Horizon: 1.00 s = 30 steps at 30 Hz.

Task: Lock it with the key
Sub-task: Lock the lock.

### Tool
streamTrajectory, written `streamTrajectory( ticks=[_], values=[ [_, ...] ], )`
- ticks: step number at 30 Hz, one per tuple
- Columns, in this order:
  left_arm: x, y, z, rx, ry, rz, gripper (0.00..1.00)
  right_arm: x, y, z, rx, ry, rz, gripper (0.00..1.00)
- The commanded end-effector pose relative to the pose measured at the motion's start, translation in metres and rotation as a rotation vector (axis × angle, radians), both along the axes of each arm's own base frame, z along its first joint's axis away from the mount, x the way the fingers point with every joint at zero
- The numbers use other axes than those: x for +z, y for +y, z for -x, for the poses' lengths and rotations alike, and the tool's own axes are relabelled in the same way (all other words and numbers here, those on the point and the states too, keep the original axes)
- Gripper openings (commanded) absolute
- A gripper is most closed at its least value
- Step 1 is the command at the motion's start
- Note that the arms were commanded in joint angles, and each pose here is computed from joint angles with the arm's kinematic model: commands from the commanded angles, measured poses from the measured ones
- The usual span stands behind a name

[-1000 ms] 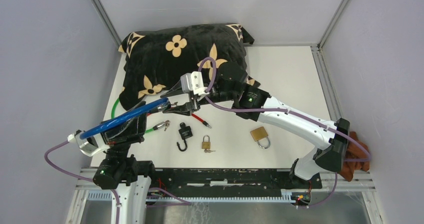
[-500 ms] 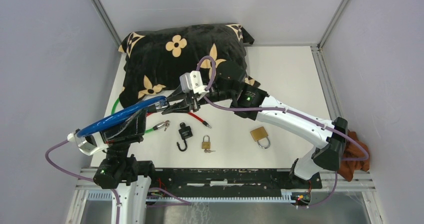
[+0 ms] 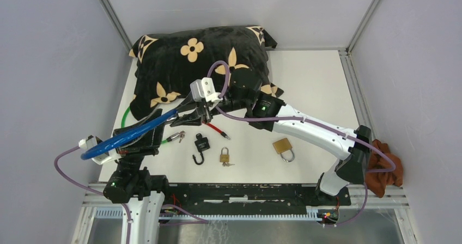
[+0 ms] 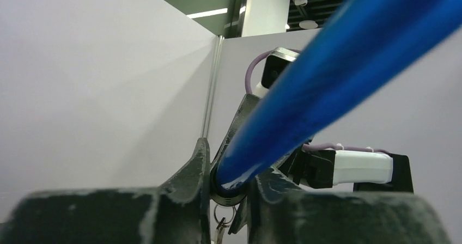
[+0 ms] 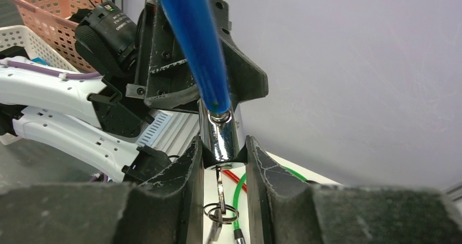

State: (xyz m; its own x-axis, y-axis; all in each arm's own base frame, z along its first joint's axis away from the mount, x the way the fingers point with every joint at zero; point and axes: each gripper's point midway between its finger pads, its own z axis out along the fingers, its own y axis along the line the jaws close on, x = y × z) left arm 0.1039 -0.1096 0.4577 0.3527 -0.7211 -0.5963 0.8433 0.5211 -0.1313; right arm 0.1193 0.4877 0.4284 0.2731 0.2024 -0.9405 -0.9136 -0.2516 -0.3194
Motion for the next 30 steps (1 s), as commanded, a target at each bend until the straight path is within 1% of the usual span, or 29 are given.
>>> streamTrajectory(
  ticks=[1,2,4,5,6,7,9,12,15,16,18,19,21,25,27,30],
  values=[
    [0.000,-0.003,0.004,-0.012,-0.013,-0.016,0.02,0.032,-0.001,0.010,0.022,-0.042,-0.078,0.00],
    [0.001,-0.002,0.004,-0.009,-0.014,-0.011,0.02,0.028,-0.003,0.010,0.019,-0.050,-0.062,0.06],
    [0.002,0.000,0.003,-0.001,-0.008,0.003,0.02,0.020,-0.008,0.008,-0.004,-0.072,-0.041,0.32],
    [0.003,0.001,0.002,0.003,-0.005,0.011,0.02,0.015,-0.012,0.005,-0.030,-0.086,-0.032,0.42],
    [0.003,0.003,0.002,0.008,-0.004,0.018,0.02,0.012,-0.017,-0.001,-0.072,-0.101,-0.031,0.55],
    [0.004,0.004,0.001,0.010,-0.001,0.025,0.02,0.008,-0.023,-0.006,-0.117,-0.113,-0.033,0.65],
    [0.006,0.006,0.000,0.015,0.008,0.044,0.02,0.008,-0.039,-0.021,-0.246,-0.149,-0.070,0.72],
    [0.006,0.010,-0.003,0.019,0.027,0.069,0.02,0.009,-0.069,-0.041,-0.450,-0.205,-0.191,0.73],
    [0.005,0.011,-0.006,0.021,0.041,0.076,0.02,0.018,-0.100,-0.038,-0.586,-0.301,-0.375,0.74],
    [0.005,0.011,-0.007,0.022,0.044,0.077,0.02,0.019,-0.106,-0.035,-0.623,-0.347,-0.412,0.74],
    [0.005,0.011,-0.008,0.024,0.047,0.076,0.02,0.020,-0.116,-0.029,-0.714,-0.422,-0.472,0.72],
    [0.005,0.011,-0.008,0.024,0.047,0.077,0.02,0.022,-0.119,-0.025,-0.768,-0.461,-0.501,0.68],
    [0.005,0.012,-0.009,0.027,0.050,0.079,0.02,0.023,-0.121,-0.016,-0.847,-0.545,-0.535,0.63],
    [0.004,0.012,-0.011,0.030,0.056,0.080,0.02,0.021,-0.113,0.009,-0.911,-0.710,-0.612,0.55],
    [0.004,0.012,-0.011,0.029,0.057,0.080,0.02,0.021,-0.101,0.009,-0.955,-0.774,-0.589,0.56],
    [0.004,0.012,-0.011,0.027,0.056,0.079,0.02,0.020,-0.081,-0.003,-0.993,-0.760,-0.515,0.56]
  ],
)
